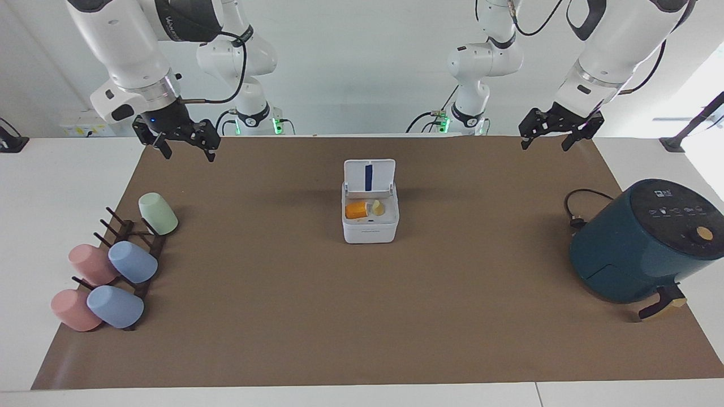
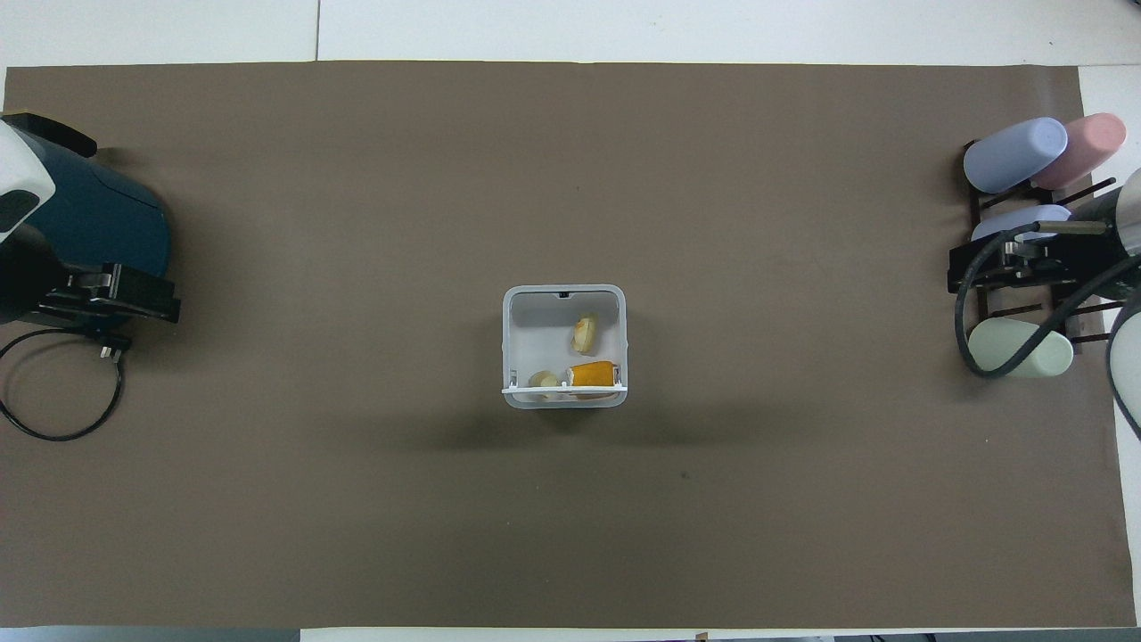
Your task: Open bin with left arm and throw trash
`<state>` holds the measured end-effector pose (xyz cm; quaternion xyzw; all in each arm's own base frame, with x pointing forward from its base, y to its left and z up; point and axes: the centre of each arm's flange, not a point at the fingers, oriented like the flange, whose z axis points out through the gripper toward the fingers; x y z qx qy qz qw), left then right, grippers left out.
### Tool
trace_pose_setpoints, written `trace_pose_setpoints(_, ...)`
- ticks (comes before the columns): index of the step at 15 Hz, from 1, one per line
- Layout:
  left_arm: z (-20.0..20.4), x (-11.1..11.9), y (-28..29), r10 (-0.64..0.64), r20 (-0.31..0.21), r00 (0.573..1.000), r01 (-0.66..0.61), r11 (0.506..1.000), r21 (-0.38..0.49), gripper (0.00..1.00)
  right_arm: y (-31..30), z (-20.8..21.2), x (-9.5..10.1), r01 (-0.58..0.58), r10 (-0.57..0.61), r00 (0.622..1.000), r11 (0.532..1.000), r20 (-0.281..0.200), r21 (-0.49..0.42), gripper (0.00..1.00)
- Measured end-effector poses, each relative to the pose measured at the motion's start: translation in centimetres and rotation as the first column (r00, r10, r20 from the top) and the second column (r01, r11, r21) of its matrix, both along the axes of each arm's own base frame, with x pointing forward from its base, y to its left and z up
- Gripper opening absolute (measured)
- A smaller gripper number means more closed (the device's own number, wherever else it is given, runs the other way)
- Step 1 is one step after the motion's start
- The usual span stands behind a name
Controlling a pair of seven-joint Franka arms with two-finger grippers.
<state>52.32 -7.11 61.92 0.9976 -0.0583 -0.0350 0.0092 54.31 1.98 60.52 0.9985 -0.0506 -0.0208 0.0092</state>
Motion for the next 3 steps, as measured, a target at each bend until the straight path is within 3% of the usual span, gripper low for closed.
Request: trace_pose_setpoints(3,0.0,0.0,0.0,0.0,0.0,1.0,0.0,1.0,0.0,1.0,0.01,-0.16,0.08,0.0,0.0,1.0,1.0,-0.003,0.0,1.0)
